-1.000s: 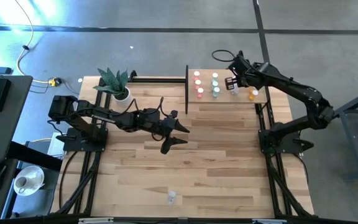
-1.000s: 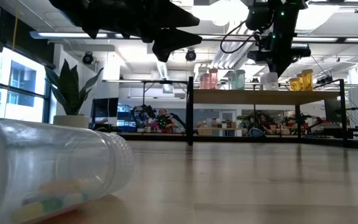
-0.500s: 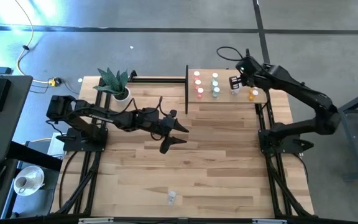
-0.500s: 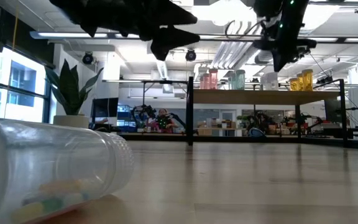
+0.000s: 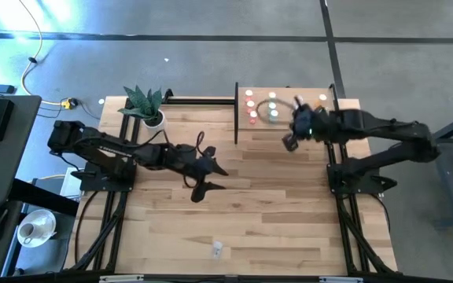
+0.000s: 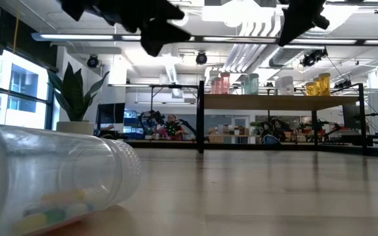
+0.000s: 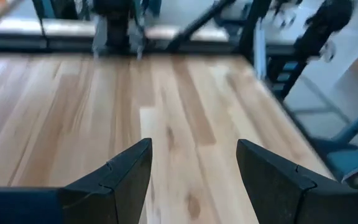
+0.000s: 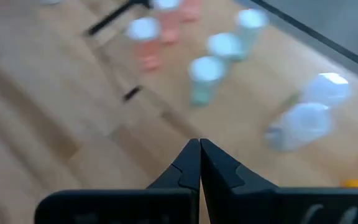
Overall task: Pick and place medicine bottles onto shelf by color
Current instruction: Put the transparent pill bottle on the shelf aligned with the other transparent pill bottles
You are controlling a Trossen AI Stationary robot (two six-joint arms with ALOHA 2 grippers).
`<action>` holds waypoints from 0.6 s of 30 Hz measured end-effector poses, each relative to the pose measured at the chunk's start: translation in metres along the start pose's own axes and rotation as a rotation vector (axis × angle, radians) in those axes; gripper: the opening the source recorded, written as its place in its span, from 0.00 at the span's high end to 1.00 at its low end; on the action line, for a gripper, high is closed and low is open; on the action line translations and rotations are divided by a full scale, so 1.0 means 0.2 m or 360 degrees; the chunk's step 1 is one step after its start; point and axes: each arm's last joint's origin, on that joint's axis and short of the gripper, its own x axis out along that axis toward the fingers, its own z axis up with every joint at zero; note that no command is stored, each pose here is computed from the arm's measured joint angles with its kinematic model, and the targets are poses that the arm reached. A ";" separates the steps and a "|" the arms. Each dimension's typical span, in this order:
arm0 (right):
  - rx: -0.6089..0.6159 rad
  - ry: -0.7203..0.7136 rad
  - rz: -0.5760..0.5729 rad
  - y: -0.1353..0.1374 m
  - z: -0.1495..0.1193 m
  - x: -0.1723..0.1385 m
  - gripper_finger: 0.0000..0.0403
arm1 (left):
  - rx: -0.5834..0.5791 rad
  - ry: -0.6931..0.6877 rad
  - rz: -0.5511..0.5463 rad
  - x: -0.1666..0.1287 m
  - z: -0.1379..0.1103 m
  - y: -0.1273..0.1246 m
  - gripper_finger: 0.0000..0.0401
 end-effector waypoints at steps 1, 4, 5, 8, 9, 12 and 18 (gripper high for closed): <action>-0.0027 -0.0002 0.0031 0.04 -0.02 -0.01 1.00 | 0.0000 0.0038 0.0020 0.00 -0.01 -0.01 0.44; -0.0104 0.0006 0.0127 0.13 -0.07 -0.04 1.00 | -0.0017 0.0082 0.0093 0.01 -0.07 -0.02 0.44; -0.0126 0.0013 0.0151 0.17 -0.09 -0.05 1.00 | -0.0038 0.0094 0.0112 0.01 -0.10 -0.02 0.44; -0.0211 0.0037 0.0217 0.26 -0.14 -0.05 1.00 | -0.0104 0.0128 0.0137 0.00 -0.18 -0.02 0.44; -0.0241 0.0045 0.0237 0.30 -0.16 -0.05 1.00 | -0.0123 0.0125 0.0131 0.00 -0.20 -0.02 0.44; -0.0340 0.0055 0.0301 0.40 -0.21 -0.05 1.00 | -0.0177 0.0147 0.0111 0.00 -0.25 -0.04 0.44; -0.0593 0.0056 0.0419 0.60 -0.31 -0.02 1.00 | -0.0209 0.0221 0.0109 0.00 -0.34 -0.14 0.44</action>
